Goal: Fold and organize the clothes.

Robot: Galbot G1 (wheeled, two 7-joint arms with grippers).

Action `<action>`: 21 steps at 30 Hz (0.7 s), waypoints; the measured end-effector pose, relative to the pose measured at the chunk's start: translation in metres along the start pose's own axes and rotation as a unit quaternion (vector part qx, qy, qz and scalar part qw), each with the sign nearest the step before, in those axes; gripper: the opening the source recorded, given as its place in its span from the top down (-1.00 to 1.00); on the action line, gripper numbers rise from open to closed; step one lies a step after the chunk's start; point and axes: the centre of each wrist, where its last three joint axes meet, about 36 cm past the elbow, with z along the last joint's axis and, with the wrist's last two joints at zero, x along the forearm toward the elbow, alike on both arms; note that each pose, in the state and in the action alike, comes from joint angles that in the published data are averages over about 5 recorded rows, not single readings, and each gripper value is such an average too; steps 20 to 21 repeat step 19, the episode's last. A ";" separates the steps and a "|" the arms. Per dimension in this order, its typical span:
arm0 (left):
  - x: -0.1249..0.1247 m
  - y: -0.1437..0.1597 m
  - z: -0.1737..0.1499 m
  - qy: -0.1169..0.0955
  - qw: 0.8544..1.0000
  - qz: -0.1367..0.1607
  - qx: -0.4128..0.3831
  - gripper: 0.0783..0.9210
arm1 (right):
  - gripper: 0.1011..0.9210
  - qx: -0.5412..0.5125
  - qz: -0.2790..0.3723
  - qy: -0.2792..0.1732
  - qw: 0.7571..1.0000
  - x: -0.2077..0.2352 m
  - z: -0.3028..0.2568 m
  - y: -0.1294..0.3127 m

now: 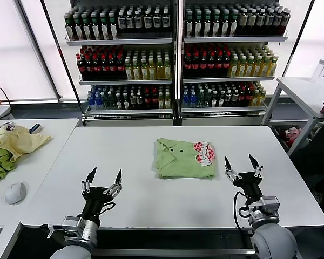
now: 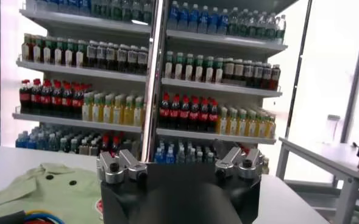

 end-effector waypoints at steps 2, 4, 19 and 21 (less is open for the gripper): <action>0.003 0.000 -0.003 0.000 1.000 0.004 0.004 -0.77 | -0.76 -0.001 0.003 -0.004 1.000 0.007 -0.003 0.001; 0.005 0.000 -0.005 -0.001 1.000 0.007 0.009 -0.77 | -0.76 -0.001 0.006 -0.007 1.000 0.013 -0.005 0.002; 0.011 -0.004 -0.015 -0.002 0.999 0.025 0.037 -0.77 | -0.76 0.004 0.026 -0.020 0.999 0.041 -0.016 0.010; 0.011 -0.004 -0.015 -0.002 0.999 0.025 0.037 -0.77 | -0.76 0.004 0.026 -0.020 0.999 0.041 -0.016 0.010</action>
